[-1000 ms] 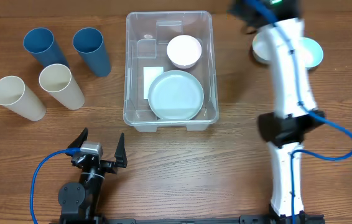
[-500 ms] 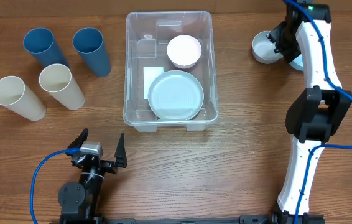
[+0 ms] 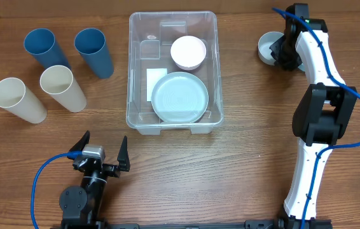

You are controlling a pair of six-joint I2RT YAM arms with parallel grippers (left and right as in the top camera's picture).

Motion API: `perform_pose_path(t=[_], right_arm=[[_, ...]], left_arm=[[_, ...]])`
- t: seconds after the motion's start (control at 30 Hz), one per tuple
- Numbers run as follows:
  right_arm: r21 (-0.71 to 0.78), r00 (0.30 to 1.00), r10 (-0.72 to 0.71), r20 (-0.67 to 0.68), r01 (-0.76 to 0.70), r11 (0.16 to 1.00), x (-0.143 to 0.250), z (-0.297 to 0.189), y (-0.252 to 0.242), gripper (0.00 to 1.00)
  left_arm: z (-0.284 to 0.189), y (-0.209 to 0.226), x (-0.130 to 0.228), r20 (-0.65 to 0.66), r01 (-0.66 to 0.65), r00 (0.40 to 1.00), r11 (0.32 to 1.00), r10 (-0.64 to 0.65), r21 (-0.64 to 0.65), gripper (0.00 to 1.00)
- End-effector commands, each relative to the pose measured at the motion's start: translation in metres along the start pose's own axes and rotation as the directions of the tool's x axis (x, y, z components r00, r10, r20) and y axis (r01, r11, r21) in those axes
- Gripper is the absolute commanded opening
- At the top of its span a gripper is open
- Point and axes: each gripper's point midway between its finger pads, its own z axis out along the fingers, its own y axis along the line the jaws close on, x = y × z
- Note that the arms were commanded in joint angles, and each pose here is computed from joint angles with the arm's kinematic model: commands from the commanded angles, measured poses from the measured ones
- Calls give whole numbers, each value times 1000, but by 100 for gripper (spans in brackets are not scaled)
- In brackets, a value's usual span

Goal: Pack container
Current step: 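Grasp the grey bowl rim with the right gripper, then place the grey bowl into the pink bowl in the bin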

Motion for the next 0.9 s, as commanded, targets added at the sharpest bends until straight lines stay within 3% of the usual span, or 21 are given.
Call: perform_pose_path(t=[0.0, 0.03, 0.37, 0.7, 0.87], right_arm=[[-14, 1000, 6, -11, -6, 1000, 3, 3, 3, 9], [-14, 1000, 6, -11, -6, 1000, 3, 3, 3, 4], [-30, 999, -43, -19, 43, 999, 2, -10, 6, 4], [-199, 982, -43, 182, 79, 977, -42, -146, 35, 4], [-318, 924, -204, 323, 309, 896, -16, -236, 78, 4]], left_arm=[[0, 0, 0, 5, -9, 1000, 1000, 9, 4, 100], [0, 0, 0, 5, -9, 1000, 1000, 9, 4, 100], [0, 0, 0, 5, -9, 1000, 1000, 9, 4, 100], [0, 0, 0, 5, -9, 1000, 1000, 9, 4, 100], [0, 0, 0, 5, -9, 1000, 1000, 9, 4, 100]])
